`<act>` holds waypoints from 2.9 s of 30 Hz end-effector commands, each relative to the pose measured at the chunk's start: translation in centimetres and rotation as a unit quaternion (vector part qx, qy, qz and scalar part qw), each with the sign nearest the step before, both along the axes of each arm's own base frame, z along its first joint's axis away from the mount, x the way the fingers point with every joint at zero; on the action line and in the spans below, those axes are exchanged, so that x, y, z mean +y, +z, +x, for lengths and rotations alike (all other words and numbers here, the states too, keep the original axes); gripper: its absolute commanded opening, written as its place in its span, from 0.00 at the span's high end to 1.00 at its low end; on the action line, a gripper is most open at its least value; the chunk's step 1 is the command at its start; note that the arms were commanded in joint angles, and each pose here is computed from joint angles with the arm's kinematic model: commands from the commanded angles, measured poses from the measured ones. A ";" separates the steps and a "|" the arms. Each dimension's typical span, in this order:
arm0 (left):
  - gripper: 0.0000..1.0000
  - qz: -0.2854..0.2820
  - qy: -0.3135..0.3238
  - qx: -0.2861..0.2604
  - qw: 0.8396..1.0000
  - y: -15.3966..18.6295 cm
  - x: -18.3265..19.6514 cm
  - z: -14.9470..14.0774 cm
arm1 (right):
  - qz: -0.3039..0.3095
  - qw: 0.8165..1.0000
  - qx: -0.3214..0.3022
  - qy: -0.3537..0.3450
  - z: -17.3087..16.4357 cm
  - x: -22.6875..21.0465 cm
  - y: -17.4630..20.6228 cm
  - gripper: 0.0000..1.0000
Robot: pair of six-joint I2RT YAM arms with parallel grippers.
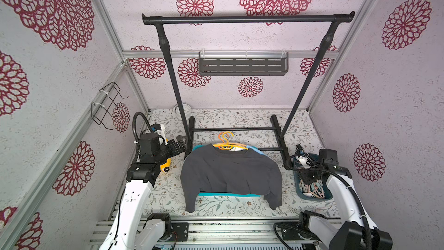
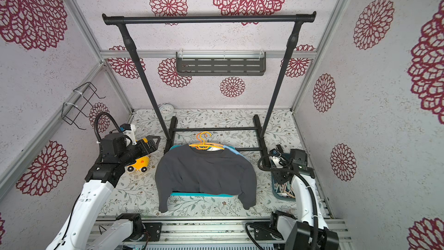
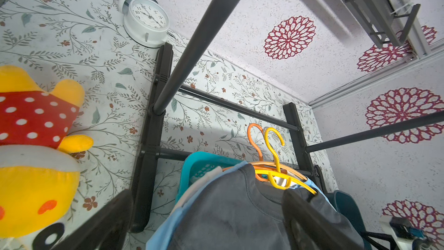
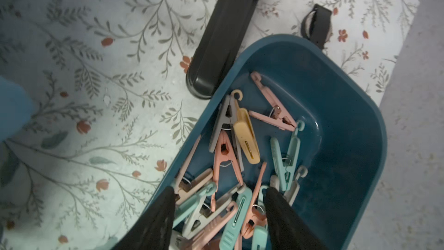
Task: Use clothespins to secure the t-shirt on both sides of the hanger
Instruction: Pick up the clothespin from the storage box.
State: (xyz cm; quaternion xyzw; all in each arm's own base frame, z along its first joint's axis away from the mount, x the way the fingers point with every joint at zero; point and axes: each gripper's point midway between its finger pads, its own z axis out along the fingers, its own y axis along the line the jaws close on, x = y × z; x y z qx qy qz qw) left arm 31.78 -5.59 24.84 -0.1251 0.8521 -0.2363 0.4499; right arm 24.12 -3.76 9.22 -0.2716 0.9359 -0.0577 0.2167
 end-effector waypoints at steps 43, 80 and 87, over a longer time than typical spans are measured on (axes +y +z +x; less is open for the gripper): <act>0.00 -0.018 -0.014 -0.011 1.000 -0.1 -0.7 0.0 | -0.045 0.994 0.052 0.087 5.5 -2.0 -4.3 0.52; 0.00 -0.023 -0.007 -0.014 1.000 0.0 -0.4 -0.1 | -0.055 0.993 0.064 0.081 5.5 -2.5 -2.5 0.84; 0.00 -0.020 -0.005 -0.016 1.000 0.1 -0.3 -0.1 | -0.054 0.995 0.045 0.068 5.2 -2.5 -0.8 0.84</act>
